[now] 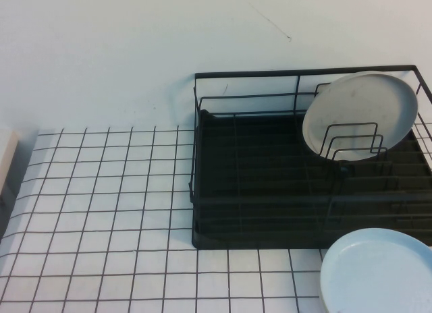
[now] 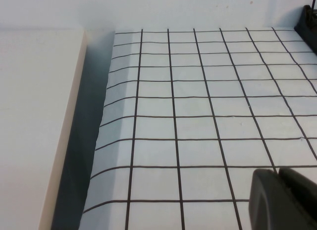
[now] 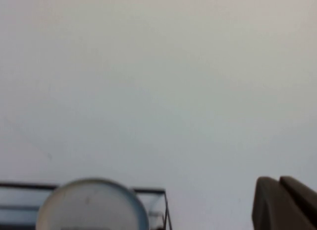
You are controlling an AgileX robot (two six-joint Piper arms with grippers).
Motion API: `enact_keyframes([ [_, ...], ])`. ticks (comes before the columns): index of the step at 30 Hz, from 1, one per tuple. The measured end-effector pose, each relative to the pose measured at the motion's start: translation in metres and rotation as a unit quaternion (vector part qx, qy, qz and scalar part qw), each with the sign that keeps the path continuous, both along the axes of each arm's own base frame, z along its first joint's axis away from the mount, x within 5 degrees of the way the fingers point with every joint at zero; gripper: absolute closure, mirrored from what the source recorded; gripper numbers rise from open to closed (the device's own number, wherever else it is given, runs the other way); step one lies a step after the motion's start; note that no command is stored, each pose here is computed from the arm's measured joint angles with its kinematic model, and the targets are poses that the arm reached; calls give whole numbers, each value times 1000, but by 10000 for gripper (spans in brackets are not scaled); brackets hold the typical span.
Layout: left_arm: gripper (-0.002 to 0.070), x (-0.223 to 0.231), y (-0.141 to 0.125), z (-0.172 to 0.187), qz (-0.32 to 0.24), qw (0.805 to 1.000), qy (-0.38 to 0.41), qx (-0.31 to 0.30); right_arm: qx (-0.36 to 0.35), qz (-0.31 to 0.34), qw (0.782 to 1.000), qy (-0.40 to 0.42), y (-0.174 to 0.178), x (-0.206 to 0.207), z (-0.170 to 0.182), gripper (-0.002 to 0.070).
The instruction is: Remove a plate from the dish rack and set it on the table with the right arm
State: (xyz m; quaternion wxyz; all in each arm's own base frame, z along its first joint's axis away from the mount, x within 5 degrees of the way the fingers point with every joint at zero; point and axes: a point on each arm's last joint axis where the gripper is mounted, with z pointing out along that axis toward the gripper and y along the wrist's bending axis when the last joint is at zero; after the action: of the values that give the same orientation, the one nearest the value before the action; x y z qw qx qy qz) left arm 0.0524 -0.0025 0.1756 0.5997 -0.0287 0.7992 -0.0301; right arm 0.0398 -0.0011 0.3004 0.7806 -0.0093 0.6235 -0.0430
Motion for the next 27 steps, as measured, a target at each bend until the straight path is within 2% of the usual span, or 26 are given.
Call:
enact_keyframes([
  [3,678,0,0,0,0,1000,0,0,-5,10,994,107,2,11,13,680],
  [7,678,0,0,0,0,1000,0,0,-42,32,971,235,4,35,23,680],
  [12,678,0,0,0,0,1000,0,0,-160,81,918,355,6,77,27,680],
  [16,678,0,0,0,0,1000,0,0,-249,124,871,404,6,117,23,664],
  [17,678,0,0,0,0,1000,0,0,-261,136,862,412,6,128,21,640],
  [19,678,0,0,0,0,1000,0,0,-264,156,851,427,7,149,18,541],
  [21,678,0,0,0,0,1000,0,0,-253,172,846,436,9,169,16,423],
  [23,678,0,0,0,0,1000,0,0,-244,192,845,436,11,193,14,258],
  [25,678,0,0,0,0,1000,0,0,-260,212,840,426,13,212,12,170],
  [27,678,0,0,0,0,1000,0,0,-282,234,834,412,15,230,10,132],
])
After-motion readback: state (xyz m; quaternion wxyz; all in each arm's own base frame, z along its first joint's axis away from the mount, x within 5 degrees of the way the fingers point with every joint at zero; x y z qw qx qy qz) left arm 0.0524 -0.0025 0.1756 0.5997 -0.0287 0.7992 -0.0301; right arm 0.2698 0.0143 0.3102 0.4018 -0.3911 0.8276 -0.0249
